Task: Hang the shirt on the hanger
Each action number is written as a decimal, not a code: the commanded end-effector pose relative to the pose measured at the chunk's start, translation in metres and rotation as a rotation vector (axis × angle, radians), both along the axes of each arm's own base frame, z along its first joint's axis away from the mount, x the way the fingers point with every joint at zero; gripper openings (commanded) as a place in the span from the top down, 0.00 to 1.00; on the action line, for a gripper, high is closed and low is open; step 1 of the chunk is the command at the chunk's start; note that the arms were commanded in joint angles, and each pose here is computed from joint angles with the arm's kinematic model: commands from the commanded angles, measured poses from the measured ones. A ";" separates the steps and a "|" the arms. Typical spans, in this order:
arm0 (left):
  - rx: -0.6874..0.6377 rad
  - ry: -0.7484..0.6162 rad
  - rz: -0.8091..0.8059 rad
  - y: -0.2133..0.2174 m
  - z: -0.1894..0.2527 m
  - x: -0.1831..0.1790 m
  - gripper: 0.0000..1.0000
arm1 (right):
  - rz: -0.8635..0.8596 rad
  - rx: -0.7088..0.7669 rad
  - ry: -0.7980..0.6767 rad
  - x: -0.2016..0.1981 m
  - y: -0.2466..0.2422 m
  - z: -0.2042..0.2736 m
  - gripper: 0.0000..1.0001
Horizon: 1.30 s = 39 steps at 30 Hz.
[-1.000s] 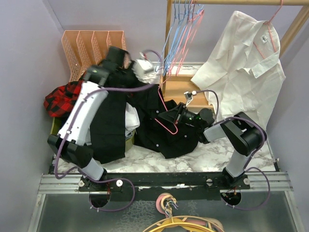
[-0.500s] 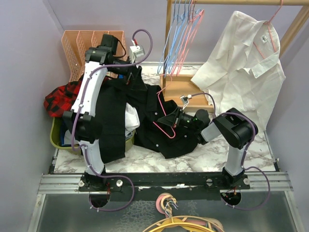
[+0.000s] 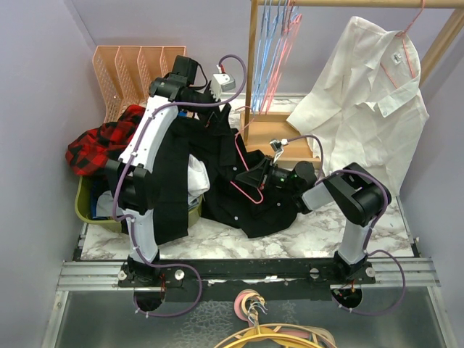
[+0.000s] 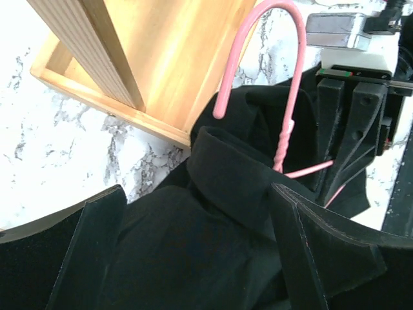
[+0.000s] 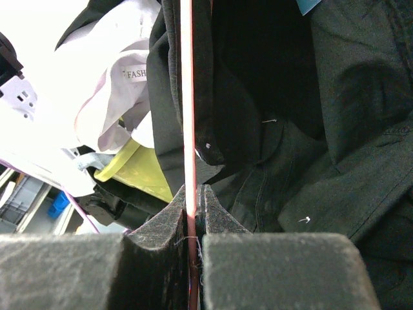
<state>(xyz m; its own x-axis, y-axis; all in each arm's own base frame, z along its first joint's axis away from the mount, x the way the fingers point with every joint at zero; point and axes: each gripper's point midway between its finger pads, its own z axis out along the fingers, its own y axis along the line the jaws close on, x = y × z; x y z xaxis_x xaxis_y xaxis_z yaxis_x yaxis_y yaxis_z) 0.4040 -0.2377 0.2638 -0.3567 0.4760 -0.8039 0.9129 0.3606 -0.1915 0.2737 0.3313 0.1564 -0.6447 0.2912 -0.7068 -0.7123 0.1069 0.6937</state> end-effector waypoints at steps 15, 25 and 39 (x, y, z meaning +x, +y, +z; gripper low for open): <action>0.029 0.049 -0.283 -0.019 -0.020 -0.049 0.31 | 0.013 0.039 -0.126 -0.003 0.002 0.022 0.99; 0.046 0.017 -0.237 -0.020 -0.023 -0.039 0.65 | 0.006 0.039 -0.121 -0.004 0.000 0.021 0.99; 0.223 0.053 -0.304 -0.002 -0.057 -0.068 0.77 | -0.008 0.032 -0.160 0.000 0.001 0.036 0.99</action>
<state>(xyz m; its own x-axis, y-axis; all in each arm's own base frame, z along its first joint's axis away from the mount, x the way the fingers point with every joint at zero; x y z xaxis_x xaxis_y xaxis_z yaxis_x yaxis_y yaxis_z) 0.3529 -0.2519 0.2105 -0.2242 0.6768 -0.7012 0.9732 0.1172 -0.1980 0.2728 0.3301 0.1490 -0.6576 0.2649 -0.7053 -0.7002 0.1307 0.7019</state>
